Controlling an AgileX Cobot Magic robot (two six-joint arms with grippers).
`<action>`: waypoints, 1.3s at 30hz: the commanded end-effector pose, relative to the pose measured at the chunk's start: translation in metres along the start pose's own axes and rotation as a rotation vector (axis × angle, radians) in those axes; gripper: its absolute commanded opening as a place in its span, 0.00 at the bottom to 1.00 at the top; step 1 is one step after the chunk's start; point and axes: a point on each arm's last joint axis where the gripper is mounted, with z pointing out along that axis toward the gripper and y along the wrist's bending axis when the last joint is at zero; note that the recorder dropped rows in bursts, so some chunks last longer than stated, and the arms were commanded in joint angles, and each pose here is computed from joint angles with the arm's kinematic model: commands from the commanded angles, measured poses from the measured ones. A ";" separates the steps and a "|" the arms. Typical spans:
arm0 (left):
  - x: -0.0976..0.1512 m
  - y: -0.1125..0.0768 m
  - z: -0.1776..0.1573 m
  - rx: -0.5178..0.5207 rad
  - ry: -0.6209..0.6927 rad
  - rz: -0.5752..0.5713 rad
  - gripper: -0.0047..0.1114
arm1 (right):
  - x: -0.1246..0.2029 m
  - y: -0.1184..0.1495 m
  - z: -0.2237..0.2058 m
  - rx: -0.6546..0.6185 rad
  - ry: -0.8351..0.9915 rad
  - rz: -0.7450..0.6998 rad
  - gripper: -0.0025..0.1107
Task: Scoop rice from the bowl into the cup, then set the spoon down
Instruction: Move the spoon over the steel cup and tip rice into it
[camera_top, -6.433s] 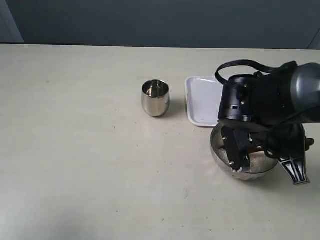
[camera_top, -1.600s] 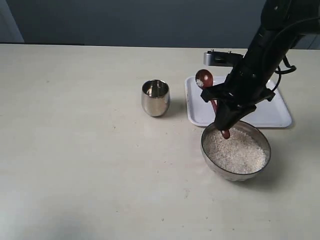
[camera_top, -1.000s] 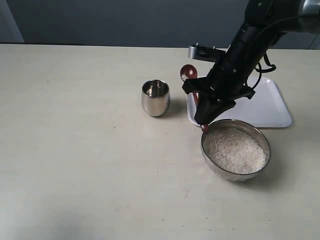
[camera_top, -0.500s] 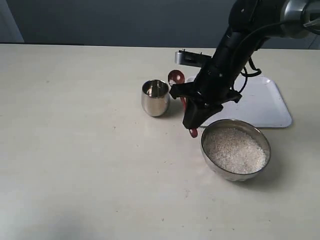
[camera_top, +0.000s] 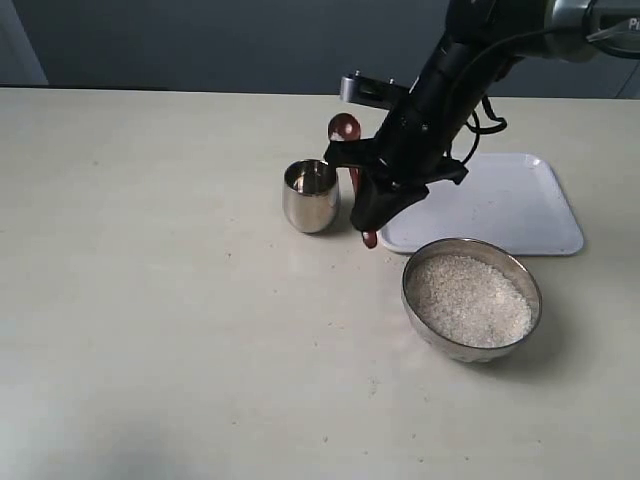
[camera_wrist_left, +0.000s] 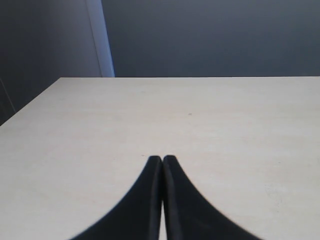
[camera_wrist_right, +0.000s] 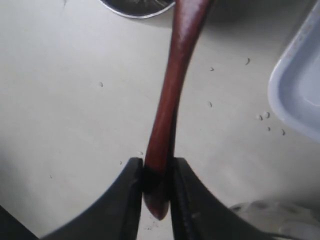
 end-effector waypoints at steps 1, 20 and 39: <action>-0.001 0.000 0.000 0.006 -0.006 0.000 0.04 | 0.000 0.012 0.003 0.007 0.006 -0.033 0.02; -0.001 0.000 0.000 0.006 -0.006 0.000 0.04 | 0.010 0.010 0.018 0.128 0.083 -0.062 0.01; -0.001 0.000 0.000 0.006 -0.006 0.000 0.04 | 0.011 0.018 0.032 0.242 0.129 -0.112 0.01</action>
